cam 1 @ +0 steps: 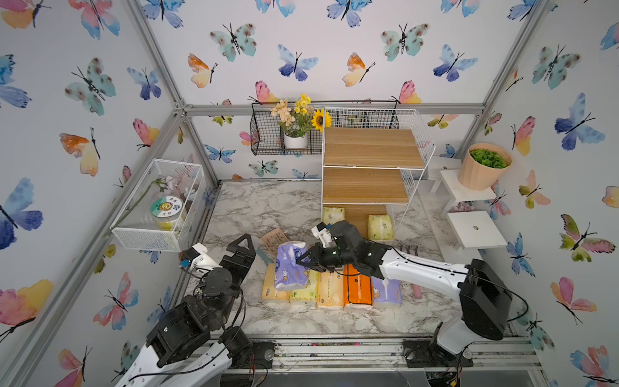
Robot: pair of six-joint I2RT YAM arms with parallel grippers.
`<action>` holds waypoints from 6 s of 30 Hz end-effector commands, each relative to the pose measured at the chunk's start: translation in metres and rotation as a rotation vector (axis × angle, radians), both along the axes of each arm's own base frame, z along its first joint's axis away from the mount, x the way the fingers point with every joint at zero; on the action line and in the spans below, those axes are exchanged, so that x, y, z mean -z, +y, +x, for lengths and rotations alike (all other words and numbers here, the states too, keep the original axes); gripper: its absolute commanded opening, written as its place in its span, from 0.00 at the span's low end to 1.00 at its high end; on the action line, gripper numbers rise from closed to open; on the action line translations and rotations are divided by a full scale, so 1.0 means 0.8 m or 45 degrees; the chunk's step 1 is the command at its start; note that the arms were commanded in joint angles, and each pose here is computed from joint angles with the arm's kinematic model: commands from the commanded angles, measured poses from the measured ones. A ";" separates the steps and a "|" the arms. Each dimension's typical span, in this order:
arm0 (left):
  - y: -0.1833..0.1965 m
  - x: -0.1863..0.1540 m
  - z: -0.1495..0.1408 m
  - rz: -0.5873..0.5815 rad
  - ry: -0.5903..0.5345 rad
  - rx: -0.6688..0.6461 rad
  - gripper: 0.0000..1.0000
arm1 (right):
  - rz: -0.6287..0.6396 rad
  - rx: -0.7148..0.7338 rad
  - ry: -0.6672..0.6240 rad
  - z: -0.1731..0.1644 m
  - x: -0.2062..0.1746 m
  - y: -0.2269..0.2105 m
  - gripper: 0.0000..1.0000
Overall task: Remove the tissue boxes from the shelf
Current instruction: Place the box of tissues at the center of the board, then pick up a box of tissues from the shelf.
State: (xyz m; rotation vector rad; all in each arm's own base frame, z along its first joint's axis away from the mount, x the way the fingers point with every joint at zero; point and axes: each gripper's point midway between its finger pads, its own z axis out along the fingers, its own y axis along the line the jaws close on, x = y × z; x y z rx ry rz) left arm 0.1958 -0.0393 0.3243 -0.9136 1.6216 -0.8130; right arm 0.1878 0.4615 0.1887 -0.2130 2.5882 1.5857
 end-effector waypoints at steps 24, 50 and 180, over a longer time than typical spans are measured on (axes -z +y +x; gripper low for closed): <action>0.057 -0.009 -0.038 -0.035 -0.047 -0.107 0.86 | -0.195 0.139 0.058 -0.016 0.114 0.212 0.12; 0.047 0.006 -0.031 -0.031 -0.011 -0.092 0.89 | -0.350 0.294 -0.303 0.025 0.070 0.152 0.54; -0.236 0.116 0.075 -0.613 0.185 0.710 0.99 | -0.052 0.981 -0.114 0.137 -0.023 -0.273 0.03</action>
